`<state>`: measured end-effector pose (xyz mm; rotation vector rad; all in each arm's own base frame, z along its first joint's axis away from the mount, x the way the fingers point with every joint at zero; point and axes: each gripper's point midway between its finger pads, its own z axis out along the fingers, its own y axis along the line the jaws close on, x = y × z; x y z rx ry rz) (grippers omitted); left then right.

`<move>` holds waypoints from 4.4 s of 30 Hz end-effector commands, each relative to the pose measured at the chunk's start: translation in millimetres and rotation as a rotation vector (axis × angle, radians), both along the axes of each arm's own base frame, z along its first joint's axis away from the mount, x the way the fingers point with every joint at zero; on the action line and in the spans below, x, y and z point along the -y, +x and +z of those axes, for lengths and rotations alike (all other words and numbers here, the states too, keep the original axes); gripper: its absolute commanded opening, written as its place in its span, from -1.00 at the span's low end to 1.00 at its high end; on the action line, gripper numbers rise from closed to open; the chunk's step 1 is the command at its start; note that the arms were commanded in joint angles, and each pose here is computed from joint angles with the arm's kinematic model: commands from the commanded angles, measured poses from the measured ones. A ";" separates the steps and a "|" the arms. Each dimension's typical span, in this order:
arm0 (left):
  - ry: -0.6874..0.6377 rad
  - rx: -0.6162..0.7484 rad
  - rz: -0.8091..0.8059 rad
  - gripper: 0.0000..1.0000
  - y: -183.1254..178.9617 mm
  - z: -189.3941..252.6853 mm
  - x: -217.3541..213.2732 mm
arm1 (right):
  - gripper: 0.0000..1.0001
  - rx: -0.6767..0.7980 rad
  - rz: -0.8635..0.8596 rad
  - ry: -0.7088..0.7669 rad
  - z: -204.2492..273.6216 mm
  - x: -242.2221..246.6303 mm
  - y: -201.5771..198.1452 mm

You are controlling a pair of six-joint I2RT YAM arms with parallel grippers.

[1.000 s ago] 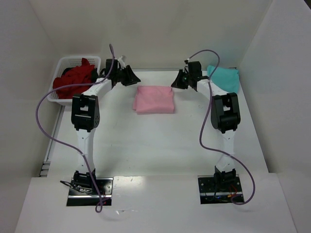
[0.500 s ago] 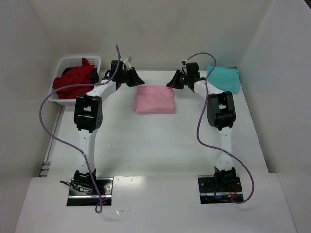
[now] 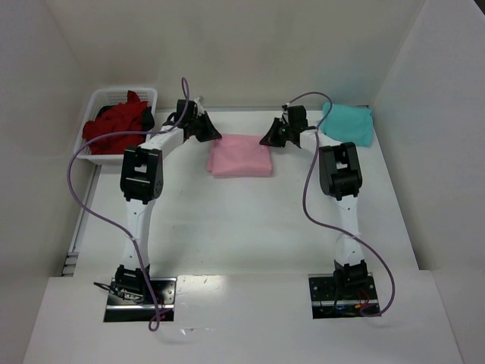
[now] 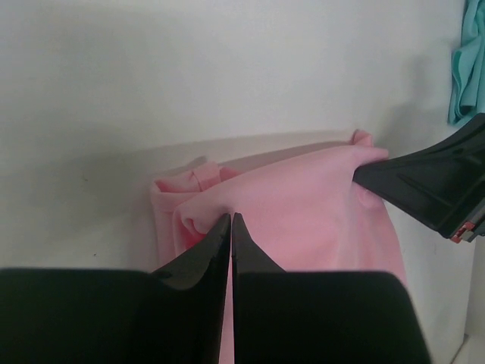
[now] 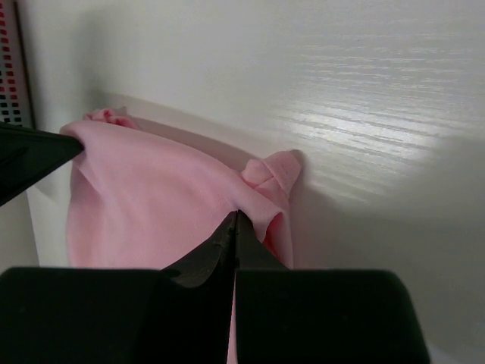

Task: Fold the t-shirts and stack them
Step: Smooth out wrinkles on the folded tshirt

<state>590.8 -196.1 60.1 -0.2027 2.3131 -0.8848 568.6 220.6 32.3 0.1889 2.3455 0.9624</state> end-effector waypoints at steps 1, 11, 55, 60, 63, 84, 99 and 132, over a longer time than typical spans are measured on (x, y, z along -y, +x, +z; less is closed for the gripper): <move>0.033 0.037 0.057 -0.83 16.4 13.2 -10.0 | -0.98 0.081 -0.014 -0.040 14.3 3.2 22.0; 0.028 0.036 0.050 -0.69 22.1 17.0 -7.6 | -0.98 0.117 -0.039 -0.080 26.0 7.8 39.6; 0.047 -0.132 -0.083 0.99 -90.5 -18.0 -23.4 | -0.94 0.092 -0.046 -0.560 35.9 40.4 -42.3; 0.032 -0.106 -0.109 0.99 -84.8 -7.4 -19.0 | -0.94 0.079 -0.214 -0.600 60.0 88.7 -32.4; 0.027 -0.088 -0.133 0.99 -81.3 -3.3 -16.3 | -0.94 0.124 -0.253 -0.548 93.6 102.7 -27.8; -0.003 -0.105 -0.191 0.99 -79.7 -15.6 -8.1 | -0.98 0.095 0.193 -0.266 60.5 -53.0 -74.1; 0.009 -0.115 -0.190 0.99 -81.3 -19.5 -9.9 | -1.00 0.006 0.081 -0.332 13.9 16.0 -52.7; -0.024 -0.146 -0.025 0.99 -75.2 -42.4 -11.6 | -0.98 0.041 0.192 -0.252 46.1 -30.5 -56.9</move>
